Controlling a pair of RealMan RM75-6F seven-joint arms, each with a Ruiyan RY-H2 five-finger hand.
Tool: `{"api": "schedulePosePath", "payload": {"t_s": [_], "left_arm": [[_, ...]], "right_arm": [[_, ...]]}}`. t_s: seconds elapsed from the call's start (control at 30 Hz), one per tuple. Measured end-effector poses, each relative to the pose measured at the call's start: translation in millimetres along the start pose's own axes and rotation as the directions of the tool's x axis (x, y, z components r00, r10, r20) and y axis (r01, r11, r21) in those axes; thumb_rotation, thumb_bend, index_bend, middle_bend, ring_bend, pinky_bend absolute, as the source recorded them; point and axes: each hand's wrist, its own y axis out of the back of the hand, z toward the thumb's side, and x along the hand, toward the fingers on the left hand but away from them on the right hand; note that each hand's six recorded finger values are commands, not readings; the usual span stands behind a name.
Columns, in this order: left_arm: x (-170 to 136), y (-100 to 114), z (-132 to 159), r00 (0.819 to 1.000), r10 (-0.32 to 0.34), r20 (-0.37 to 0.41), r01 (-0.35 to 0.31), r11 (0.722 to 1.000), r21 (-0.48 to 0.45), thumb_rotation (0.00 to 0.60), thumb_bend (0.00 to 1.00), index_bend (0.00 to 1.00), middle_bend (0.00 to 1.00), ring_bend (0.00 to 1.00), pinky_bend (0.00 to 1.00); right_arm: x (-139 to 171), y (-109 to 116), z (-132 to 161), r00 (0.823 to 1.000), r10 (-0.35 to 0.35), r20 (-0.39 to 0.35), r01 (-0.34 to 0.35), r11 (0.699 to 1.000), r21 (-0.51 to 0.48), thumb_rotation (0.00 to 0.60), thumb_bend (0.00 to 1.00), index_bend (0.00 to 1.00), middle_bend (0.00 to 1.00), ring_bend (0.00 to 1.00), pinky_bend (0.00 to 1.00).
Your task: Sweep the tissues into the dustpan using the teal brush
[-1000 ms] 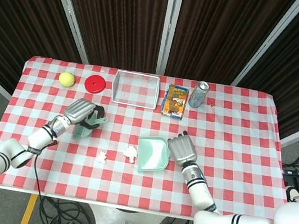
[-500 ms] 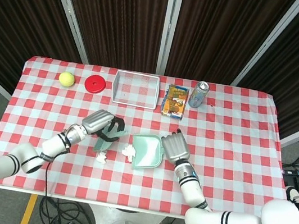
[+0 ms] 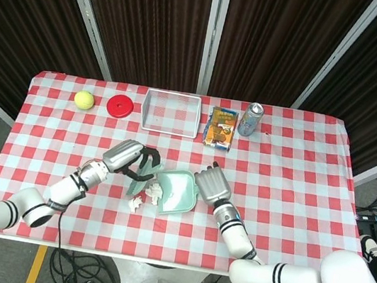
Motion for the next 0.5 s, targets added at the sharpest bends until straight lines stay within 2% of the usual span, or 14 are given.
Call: {"api": "schedulePosePath", "payload": {"t_s": [0.23,0.5], "left_arm": [[-39.6,5.0,-8.8,0.993,0.069,-0.092,-0.068,0.998,0.013,0.600,0.43,0.55,0.55,0.64,0.86],[-62.6,-20.0,-4.9,0.977,0.133,-0.168,-0.134,0.991,0.006,0.600,0.43,0.55,0.55,0.64,0.86]], "right_arm": [[-0.2,-1.1,-9.3,1.000,0.000,-0.016,0.000,0.999,0.032,0.600,0.37,0.67,0.62,0.37,0.24],[0.5,-0.8,-16.2,1.000,0.004,-0.014,-0.003,0.999,0.033,0.600,0.37,0.67,0.62,0.37,0.24]]}}
